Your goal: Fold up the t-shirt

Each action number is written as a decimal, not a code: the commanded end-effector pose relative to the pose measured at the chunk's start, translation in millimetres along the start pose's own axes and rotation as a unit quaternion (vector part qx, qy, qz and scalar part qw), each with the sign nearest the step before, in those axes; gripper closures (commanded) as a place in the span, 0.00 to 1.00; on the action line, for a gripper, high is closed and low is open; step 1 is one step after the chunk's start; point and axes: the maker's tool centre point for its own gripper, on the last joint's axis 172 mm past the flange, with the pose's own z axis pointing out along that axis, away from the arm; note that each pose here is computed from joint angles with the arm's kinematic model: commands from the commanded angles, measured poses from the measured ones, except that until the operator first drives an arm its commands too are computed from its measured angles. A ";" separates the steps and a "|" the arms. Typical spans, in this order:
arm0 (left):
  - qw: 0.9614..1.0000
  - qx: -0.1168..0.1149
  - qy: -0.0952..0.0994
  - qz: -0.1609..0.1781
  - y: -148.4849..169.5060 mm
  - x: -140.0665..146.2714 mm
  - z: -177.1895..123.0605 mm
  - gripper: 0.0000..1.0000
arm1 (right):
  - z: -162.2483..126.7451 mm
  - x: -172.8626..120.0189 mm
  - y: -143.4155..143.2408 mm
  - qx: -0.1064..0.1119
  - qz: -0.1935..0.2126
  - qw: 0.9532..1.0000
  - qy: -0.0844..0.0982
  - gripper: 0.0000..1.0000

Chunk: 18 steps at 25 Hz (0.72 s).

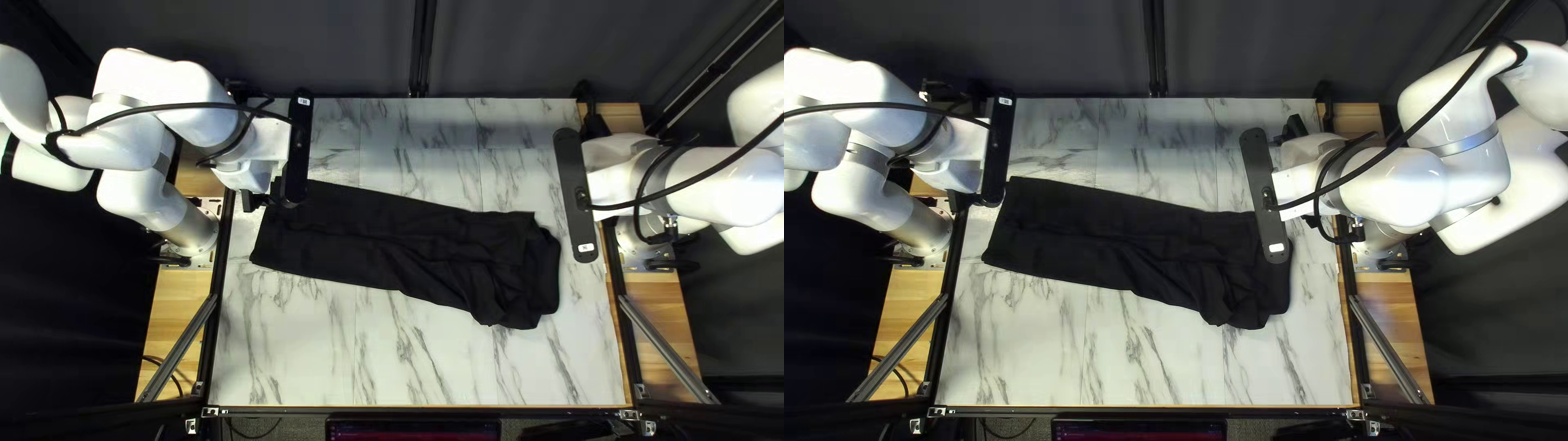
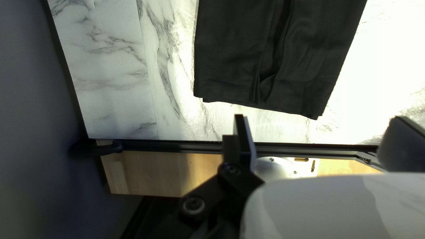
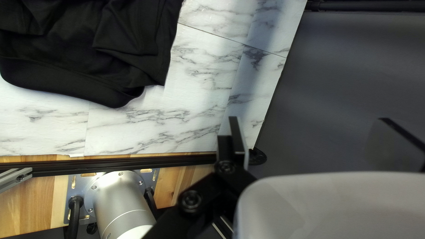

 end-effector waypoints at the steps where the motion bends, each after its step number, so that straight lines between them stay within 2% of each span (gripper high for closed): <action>1: 1.000 0.000 0.000 0.000 0.0 0.0 0.0 0.00 | 15.1 6.5 3.5 0.001 -0.001 1.000 -0.003 0.00; 5: 1.000 0.000 0.000 0.000 0.0 0.0 0.0 0.00 | 54.4 25.8 -6.6 0.034 0.031 0.999 -0.019 0.00; 7: 1.000 0.000 0.000 0.000 0.0 0.0 0.0 0.00 | 67.5 32.5 -17.2 0.052 0.058 0.997 -0.029 0.00; 9: 1.000 0.000 0.000 0.000 0.0 0.0 0.0 0.00 | 84.5 43.6 -35.9 0.075 0.091 0.992 -0.042 0.00; 11: 1.000 0.000 0.000 0.000 0.0 0.0 0.0 0.00 | 108.0 62.8 -70.2 0.109 0.126 0.985 -0.054 0.00; 12: 1.000 0.000 0.000 0.000 0.0 0.0 0.0 0.00 | 111.7 67.7 -79.0 0.119 0.136 0.982 -0.056 0.00; 13: 1.000 0.000 0.000 0.000 0.0 0.0 0.0 0.00 | 115.1 79.0 -98.9 0.139 0.159 0.976 -0.058 0.00; 14: 1.000 0.000 0.000 0.000 0.0 0.0 0.0 0.00 | 114.3 84.3 -106.9 0.149 0.171 0.972 -0.056 0.00; 15: 1.000 0.000 0.000 0.000 0.0 0.0 0.0 0.00 | 109.3 98.5 -121.7 0.170 0.199 0.964 -0.045 0.00; 16: 1.000 0.000 0.000 0.000 0.0 0.0 0.0 0.00 | 107.3 103.7 -127.0 0.180 0.215 0.959 -0.039 0.00; 18: 1.000 0.000 0.000 0.000 0.0 0.0 0.0 0.00 | 107.3 103.7 -127.0 0.180 0.215 0.959 -0.039 0.00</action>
